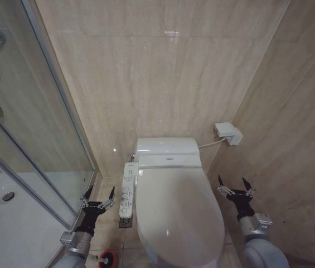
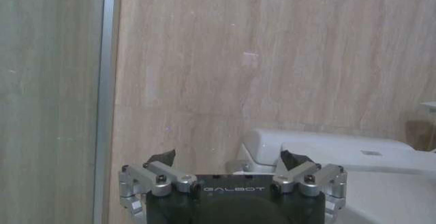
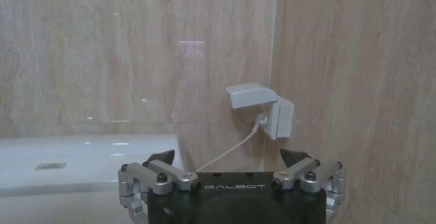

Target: Open the toilet lid, clean the toilet bowl with a toilet brush, close the toilet lid, and flush.

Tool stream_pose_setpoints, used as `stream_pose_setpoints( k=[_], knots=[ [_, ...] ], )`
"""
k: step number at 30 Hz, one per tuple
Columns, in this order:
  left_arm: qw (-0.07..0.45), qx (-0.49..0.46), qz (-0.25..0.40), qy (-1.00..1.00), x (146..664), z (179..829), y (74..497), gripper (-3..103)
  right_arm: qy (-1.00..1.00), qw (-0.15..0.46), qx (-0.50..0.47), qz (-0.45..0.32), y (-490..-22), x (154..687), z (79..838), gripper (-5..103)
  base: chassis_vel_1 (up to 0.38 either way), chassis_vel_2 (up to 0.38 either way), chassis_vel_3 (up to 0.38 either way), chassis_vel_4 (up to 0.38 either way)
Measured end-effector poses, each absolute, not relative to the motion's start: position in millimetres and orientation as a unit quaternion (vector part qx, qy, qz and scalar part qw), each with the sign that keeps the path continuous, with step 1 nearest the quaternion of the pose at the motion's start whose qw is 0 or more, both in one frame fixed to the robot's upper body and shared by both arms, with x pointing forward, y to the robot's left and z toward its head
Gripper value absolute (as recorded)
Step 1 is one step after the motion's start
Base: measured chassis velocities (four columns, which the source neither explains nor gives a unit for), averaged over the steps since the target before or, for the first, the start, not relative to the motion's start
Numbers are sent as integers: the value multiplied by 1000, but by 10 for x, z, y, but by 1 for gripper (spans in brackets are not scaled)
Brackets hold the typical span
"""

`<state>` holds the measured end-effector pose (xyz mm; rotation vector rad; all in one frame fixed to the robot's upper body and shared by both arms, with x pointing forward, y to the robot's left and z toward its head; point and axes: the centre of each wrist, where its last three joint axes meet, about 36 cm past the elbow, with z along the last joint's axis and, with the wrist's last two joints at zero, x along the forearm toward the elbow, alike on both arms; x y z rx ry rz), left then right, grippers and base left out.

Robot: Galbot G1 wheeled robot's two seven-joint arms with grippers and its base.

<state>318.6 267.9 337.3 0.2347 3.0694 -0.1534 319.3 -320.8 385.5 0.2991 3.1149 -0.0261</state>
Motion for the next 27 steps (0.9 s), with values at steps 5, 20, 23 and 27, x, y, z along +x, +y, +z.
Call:
stream_pose_setpoints(
  k=[5, 20, 23, 27],
  knots=[
    [30, 76, -50, 995, 3186, 3373, 2679, 100, 995, 6, 96, -8, -3210, 3194, 3854, 100, 0, 0, 0, 0],
    [30, 76, -50, 995, 3186, 3373, 2679, 100, 995, 5, 97, -8, -3212, 3195, 3851, 100, 0, 0, 0, 0],
    [30, 76, -50, 995, 3186, 3373, 2679, 100, 995, 5, 97, -8, -3213, 3195, 3850, 100, 0, 0, 0, 0],
    [30, 76, -50, 995, 3186, 3373, 2679, 100, 995, 4, 97, -8, -3213, 3195, 3849, 100, 0, 0, 0, 0]
  ],
)
